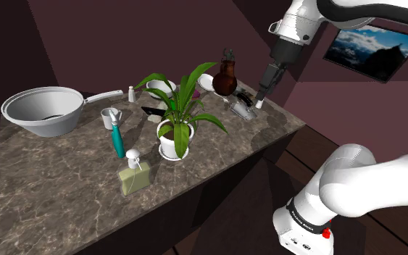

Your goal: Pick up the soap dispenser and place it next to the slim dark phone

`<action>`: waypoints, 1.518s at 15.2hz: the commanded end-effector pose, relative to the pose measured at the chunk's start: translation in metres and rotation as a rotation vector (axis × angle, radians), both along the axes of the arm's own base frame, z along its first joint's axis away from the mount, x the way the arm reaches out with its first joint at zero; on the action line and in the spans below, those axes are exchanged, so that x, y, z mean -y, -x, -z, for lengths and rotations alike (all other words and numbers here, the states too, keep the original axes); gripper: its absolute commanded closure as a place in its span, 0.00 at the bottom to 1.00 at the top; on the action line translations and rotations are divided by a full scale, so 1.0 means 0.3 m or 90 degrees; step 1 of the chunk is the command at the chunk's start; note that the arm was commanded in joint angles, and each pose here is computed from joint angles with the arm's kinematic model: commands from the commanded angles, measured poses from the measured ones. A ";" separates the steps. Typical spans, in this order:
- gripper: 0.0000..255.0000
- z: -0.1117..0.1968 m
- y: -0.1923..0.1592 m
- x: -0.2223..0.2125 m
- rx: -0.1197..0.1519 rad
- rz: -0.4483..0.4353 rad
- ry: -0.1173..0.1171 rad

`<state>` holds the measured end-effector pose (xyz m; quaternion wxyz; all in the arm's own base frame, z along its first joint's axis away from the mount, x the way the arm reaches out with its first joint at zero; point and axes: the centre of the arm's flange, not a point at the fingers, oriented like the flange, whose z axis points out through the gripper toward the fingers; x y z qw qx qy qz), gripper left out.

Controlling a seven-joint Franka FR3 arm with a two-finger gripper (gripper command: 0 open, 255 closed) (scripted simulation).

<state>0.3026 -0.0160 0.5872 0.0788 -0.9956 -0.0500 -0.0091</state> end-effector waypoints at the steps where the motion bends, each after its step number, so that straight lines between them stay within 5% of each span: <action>1: 0.00 0.000 0.000 0.000 0.000 0.000 0.000; 23: 0.00 0.538 -0.498 -0.621 0.019 0.033 0.006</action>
